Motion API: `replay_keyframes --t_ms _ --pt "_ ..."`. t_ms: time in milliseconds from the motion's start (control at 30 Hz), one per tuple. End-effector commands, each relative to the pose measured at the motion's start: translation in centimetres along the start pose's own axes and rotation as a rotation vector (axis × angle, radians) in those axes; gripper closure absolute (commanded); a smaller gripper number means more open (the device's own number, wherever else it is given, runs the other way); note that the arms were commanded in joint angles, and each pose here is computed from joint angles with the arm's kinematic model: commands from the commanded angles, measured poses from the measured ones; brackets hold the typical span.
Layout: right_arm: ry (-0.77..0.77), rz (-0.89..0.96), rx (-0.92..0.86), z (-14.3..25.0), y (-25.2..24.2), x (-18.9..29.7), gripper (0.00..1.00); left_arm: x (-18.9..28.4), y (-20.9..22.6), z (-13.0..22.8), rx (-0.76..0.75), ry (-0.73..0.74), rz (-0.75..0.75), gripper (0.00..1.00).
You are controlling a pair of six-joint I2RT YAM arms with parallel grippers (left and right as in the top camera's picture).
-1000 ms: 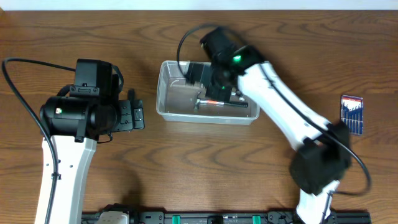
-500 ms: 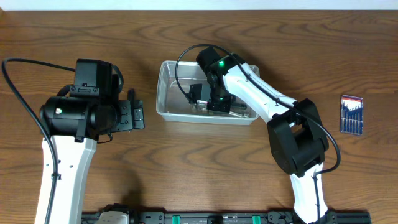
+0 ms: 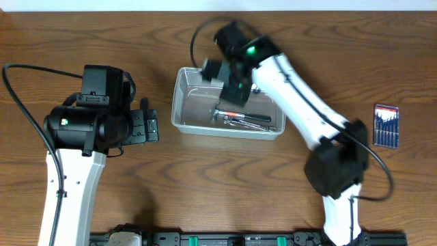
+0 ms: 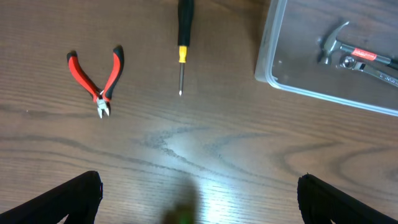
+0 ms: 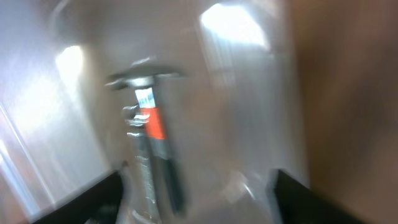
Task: Pack container
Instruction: 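Carry the wrench into the container beside the hammer and release, then move right gripper to the blue precision screwdriver box and grasp it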
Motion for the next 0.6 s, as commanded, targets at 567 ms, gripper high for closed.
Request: replay_keyframes --t_ms 567 --pt "0.365 0.255 -1.532 39.4 -3.4 13.9 0.01 0.6 0.1 -0.6 0.016 -0.032 0.001 0.02"
Point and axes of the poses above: each gripper's point midway between its finger pads, its own x axis back along the fingers, its own y axis along the line the jaws close on, z = x × y, the point moved 4 cm from there along x, back along the fingers, and after that the axes turned 15 degrees about x, right-handed, at the moved point
